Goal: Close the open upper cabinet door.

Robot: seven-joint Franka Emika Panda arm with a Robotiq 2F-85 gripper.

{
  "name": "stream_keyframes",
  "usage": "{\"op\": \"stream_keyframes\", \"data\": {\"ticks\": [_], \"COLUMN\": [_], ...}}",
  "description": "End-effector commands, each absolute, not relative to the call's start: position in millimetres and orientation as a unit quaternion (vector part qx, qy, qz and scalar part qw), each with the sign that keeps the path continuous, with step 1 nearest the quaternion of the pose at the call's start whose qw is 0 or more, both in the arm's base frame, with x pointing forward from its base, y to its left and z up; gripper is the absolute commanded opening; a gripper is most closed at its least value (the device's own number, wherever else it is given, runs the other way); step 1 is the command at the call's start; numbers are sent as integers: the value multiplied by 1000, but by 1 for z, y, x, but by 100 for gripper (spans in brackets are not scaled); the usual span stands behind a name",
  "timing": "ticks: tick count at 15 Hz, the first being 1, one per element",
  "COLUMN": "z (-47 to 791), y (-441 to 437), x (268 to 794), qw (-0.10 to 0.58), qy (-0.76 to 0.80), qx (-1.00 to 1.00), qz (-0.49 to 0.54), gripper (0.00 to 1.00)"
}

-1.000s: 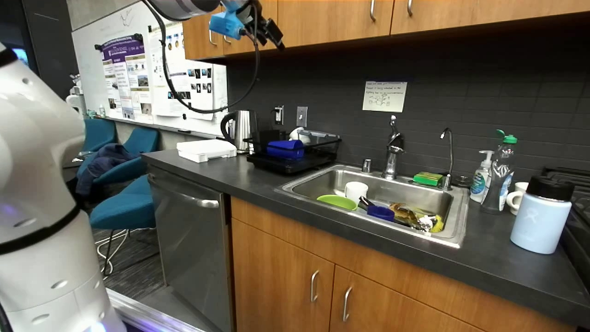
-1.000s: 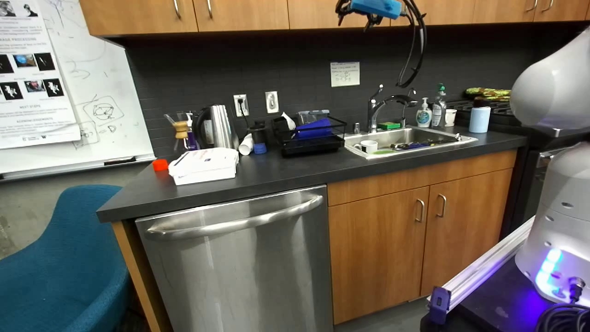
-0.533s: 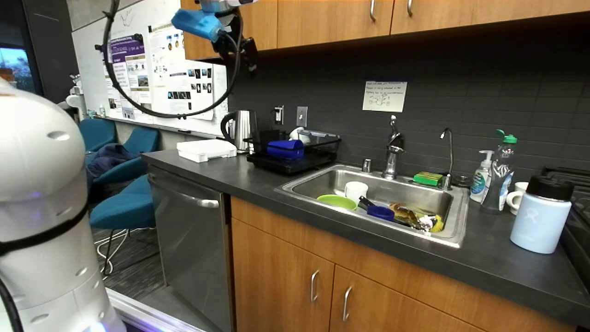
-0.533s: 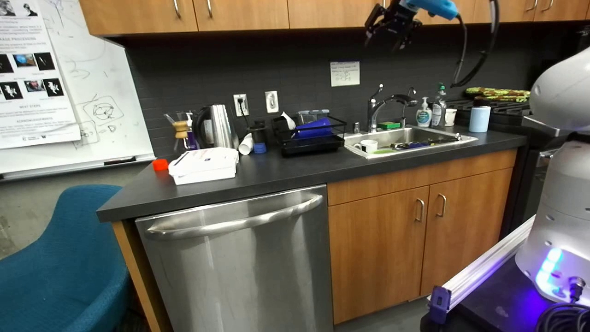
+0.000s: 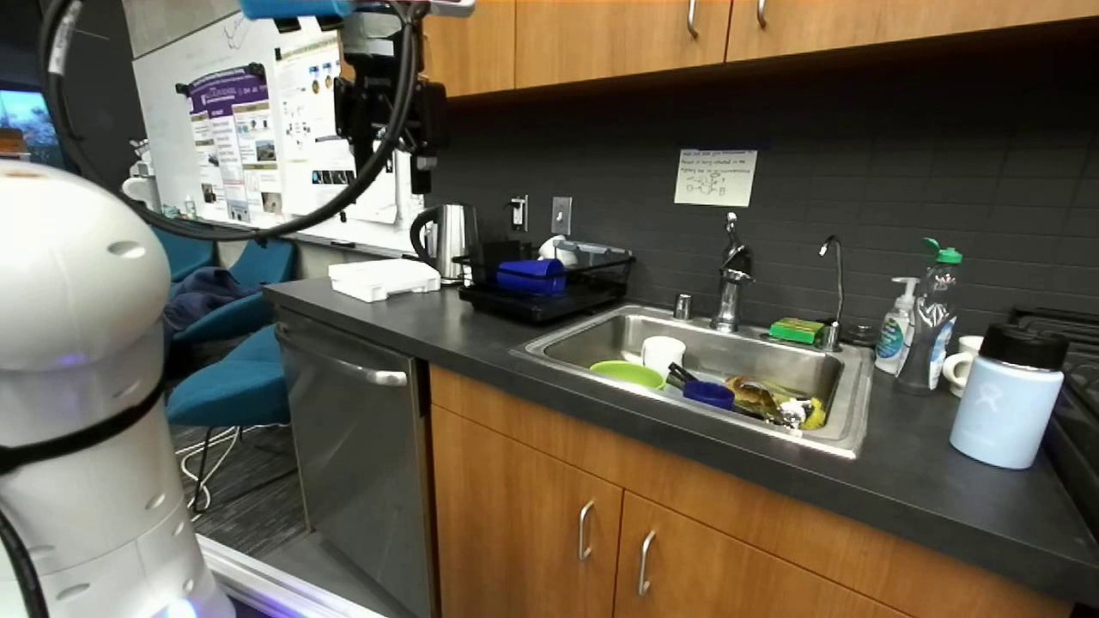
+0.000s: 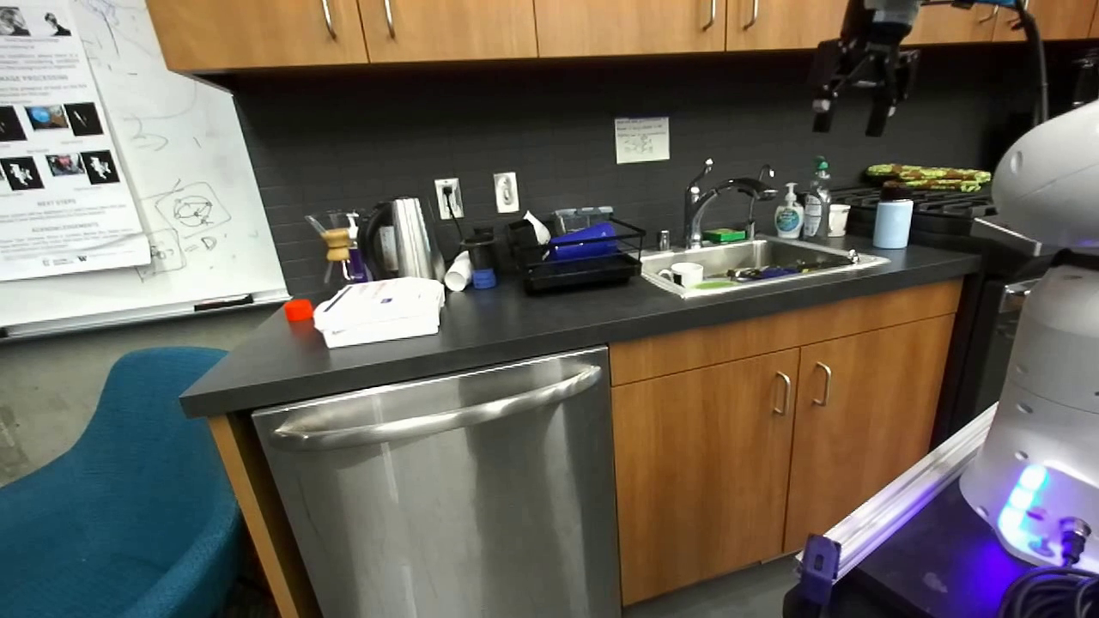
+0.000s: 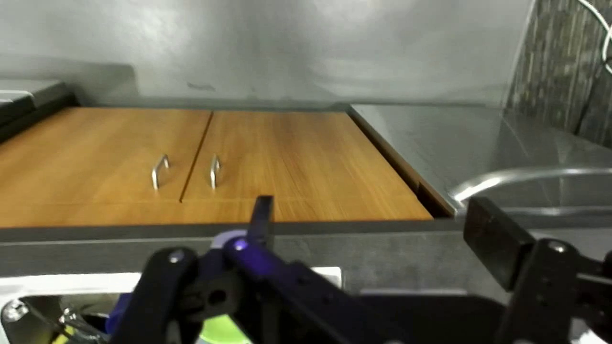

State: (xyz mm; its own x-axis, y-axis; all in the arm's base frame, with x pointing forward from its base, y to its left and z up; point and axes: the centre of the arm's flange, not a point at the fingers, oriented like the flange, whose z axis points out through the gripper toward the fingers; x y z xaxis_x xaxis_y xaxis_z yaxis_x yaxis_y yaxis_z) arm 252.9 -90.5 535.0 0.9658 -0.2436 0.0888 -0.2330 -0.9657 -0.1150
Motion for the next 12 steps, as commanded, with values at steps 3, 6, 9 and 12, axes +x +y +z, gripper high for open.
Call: {"op": "stream_keyframes", "data": {"ticks": [3,6,9,12], "z": [547,538,540,539], "y": [-88,-83,-74,-75], "x": [243,233,242,246], "qw": [-12,-12,-27,-27], "qy": [85,87,74,74], "qx": [-992,-992,-991,-990], "qz": [88,86,111,116], "gripper": [100,100,100,100]}}
